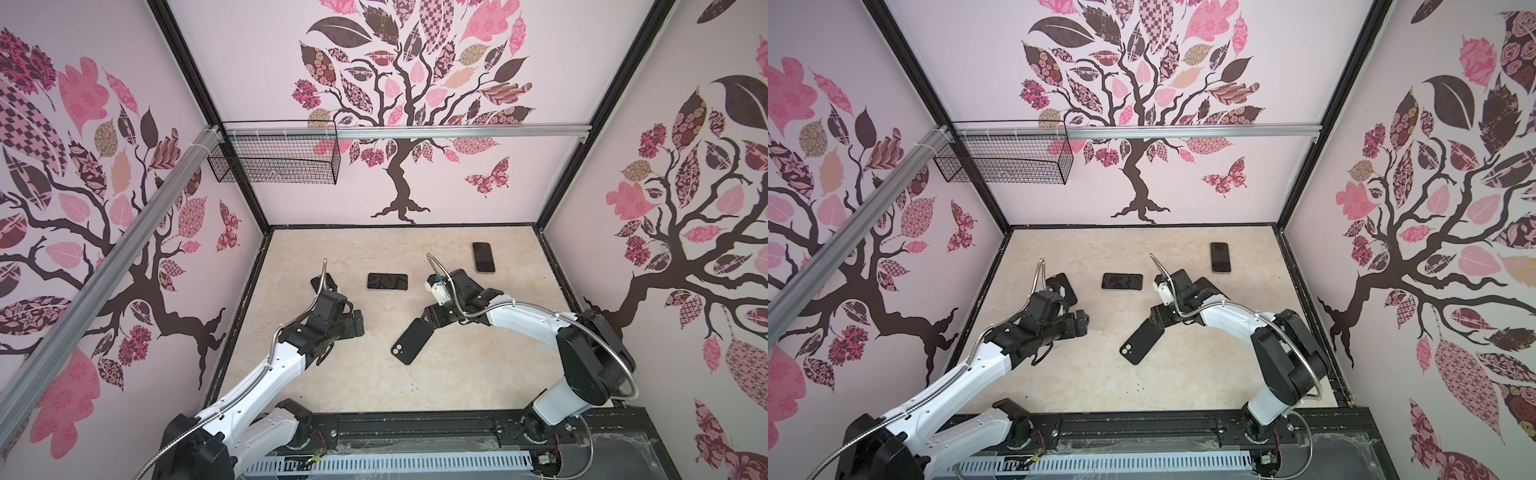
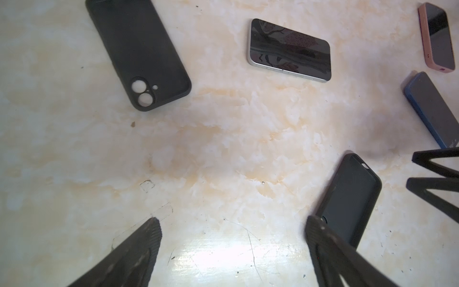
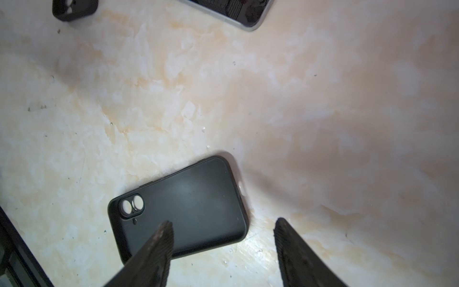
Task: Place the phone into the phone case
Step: 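Grasp the black case's edge with the right gripper while the left arm withdraws, then slide the black case with the right gripper toward the blue-edged phone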
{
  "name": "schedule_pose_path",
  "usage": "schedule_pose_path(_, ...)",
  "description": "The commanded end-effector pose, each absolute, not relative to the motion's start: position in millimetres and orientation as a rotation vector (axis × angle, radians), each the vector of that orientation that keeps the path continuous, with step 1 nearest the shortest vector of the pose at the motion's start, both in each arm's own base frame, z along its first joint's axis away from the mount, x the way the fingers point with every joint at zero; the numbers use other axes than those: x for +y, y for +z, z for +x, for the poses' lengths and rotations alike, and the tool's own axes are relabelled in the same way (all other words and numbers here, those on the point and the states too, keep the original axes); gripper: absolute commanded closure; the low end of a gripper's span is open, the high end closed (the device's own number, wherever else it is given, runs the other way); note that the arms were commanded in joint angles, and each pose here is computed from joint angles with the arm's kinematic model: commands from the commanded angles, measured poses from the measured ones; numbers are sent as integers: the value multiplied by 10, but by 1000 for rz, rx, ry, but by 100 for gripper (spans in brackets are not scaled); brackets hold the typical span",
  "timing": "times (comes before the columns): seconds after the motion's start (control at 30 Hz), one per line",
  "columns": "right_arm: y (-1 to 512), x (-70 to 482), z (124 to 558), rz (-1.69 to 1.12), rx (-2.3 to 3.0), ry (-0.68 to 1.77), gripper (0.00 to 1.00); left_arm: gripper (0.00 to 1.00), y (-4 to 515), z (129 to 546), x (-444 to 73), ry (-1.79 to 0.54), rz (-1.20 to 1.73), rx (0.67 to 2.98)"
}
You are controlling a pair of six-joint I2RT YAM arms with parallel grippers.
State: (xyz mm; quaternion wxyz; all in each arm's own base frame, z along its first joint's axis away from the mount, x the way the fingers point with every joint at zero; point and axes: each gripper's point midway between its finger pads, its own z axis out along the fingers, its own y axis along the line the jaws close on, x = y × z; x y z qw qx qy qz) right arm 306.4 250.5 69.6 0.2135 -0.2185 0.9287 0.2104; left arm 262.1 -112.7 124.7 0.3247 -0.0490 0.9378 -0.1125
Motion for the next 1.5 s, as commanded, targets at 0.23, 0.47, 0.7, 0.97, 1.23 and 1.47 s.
schedule_pose_path(0.23, 394, 2660, 3064, -728, 2671, 473, 50, 3, 1269, 2473, -802, -212, -319, 2399)
schedule_pose_path(0.47, 251, 2662, 3135, -746, 2705, 404, 59, 3, 1280, 2429, -769, -224, -337, 2380)
schedule_pose_path(0.7, 170, 2647, 3168, -748, 2720, 369, 64, 3, 1293, 2427, -770, -239, -346, 2369)
schedule_pose_path(0.97, 119, 2629, 3192, -752, 2731, 338, 71, 3, 1335, 2418, -757, -256, -356, 2340)
schedule_pose_path(1.23, 123, 2610, 3182, -747, 2738, 324, 81, 3, 1332, 2425, -763, -259, -356, 2338)
schedule_pose_path(1.47, 185, 2553, 3208, -684, 2731, 299, 86, 3, 1304, 2432, -787, -264, -347, 2348)
